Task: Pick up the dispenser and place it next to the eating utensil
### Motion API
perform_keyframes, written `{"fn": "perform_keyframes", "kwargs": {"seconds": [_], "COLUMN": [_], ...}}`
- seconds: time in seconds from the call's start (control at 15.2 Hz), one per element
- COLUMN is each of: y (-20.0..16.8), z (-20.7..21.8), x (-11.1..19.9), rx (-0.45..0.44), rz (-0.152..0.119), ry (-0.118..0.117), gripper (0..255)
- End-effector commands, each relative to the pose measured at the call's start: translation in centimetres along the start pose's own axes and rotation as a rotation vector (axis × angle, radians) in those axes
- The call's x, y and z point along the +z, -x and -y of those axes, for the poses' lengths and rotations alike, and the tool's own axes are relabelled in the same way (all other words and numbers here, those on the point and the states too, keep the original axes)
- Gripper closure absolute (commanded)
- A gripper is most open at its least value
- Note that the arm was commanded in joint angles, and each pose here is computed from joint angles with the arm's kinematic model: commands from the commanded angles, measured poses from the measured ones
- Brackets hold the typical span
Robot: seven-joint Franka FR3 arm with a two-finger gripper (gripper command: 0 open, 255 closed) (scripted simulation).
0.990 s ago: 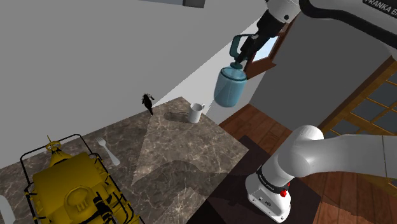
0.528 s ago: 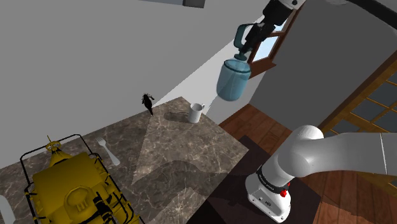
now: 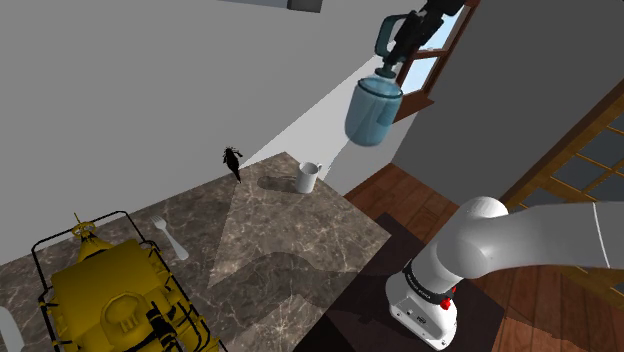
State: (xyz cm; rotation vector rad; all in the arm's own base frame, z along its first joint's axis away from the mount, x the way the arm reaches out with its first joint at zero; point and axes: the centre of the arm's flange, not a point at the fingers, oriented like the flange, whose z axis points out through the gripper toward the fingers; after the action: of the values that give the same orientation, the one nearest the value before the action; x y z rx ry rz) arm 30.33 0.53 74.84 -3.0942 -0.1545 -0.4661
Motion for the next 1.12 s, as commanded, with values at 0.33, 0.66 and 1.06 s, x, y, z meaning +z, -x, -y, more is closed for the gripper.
{"fn": "perform_keyframes", "kwargs": {"seconds": [0.33,0.66,1.06], "y": [-1.7,-4.0,-6.8], "z": [2.5,8.7,16.0], "x": [-2.0,-1.4,-0.6], "rx": [0.0,0.0,0.0], "rz": [-0.001,-0.001,-0.001], "ry": [0.0,0.0,0.0], "gripper": [255,255,255]}}
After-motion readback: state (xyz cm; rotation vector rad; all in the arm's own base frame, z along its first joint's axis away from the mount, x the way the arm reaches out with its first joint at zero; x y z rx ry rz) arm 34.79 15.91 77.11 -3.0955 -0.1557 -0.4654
